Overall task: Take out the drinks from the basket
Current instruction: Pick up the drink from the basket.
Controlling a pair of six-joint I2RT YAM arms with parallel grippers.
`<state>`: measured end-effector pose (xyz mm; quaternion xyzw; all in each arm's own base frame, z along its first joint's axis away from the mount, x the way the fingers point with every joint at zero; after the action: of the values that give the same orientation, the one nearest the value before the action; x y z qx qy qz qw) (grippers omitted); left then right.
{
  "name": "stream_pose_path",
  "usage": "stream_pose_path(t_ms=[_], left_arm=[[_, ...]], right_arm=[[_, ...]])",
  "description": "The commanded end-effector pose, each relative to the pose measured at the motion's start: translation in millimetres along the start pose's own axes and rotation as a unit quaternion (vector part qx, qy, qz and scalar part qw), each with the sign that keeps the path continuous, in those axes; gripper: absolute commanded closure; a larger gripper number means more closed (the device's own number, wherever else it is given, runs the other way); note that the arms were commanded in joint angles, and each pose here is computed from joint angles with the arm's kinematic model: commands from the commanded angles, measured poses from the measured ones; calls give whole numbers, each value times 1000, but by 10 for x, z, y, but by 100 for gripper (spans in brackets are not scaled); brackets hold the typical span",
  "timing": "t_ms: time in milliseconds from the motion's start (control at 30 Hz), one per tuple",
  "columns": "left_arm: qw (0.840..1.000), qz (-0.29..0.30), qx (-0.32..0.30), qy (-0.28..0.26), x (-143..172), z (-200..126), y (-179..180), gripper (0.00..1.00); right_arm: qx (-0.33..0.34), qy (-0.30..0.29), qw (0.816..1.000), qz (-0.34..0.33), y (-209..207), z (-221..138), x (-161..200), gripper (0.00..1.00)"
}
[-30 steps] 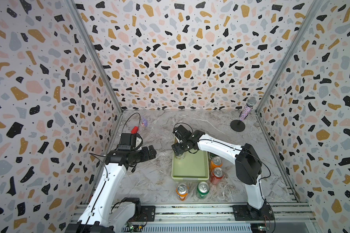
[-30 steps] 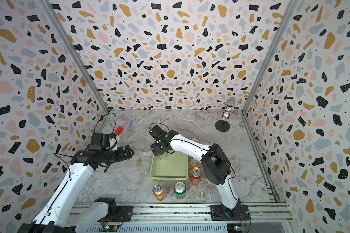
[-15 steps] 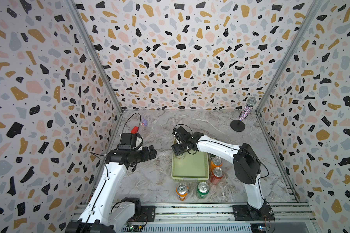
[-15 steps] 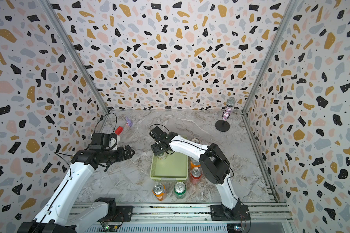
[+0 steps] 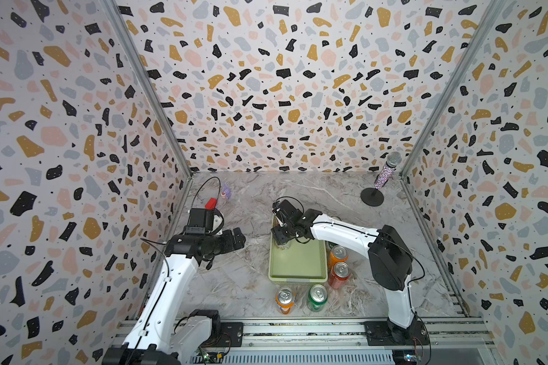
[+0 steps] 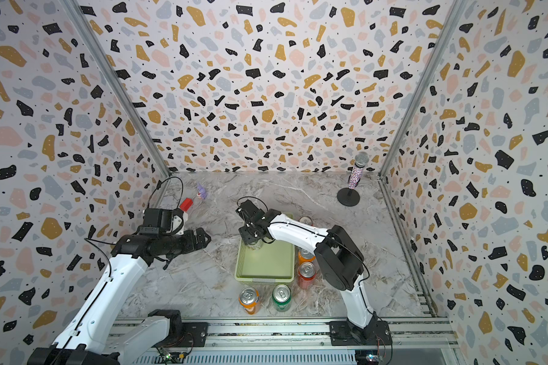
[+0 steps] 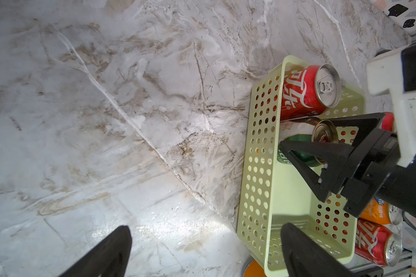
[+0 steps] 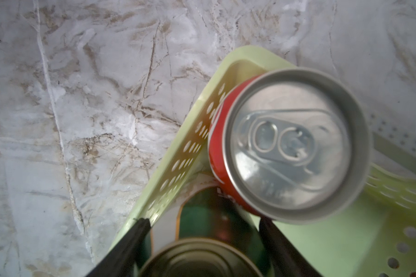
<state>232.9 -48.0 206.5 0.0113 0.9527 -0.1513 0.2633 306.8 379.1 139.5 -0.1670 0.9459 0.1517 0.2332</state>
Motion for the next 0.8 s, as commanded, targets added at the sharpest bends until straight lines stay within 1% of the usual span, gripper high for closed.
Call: stream_pose_path(t_ms=[0, 300, 567, 767], left_arm=[[1000, 5, -2, -2, -22, 26, 18, 0], [1000, 6, -5, -4, -31, 20, 25, 0], [1000, 3, -18, -8, -32, 3, 55, 0], [1000, -7, -2, 3, -31, 49, 24, 0]], right_arm=[[5, -9, 1000, -6, -60, -283, -24, 56], [-6, -39, 999, -17, -53, -741, -140, 66], [-26, -80, 996, -22, -8, -1232, -314, 68], [-51, -116, 992, -28, 112, -1534, -539, 68]])
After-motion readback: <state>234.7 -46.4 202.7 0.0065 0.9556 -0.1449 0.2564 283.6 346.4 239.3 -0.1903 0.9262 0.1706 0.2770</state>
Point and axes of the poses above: each gripper's point midway between its finger pads, its own z axis out along the fingers, its own y axis along the line the jaws close on, x = y × z, the point moved 4 cm from there along -z, back along the fingers, and after that the axes turned 12 degrees about z, right-handed, at the moved point
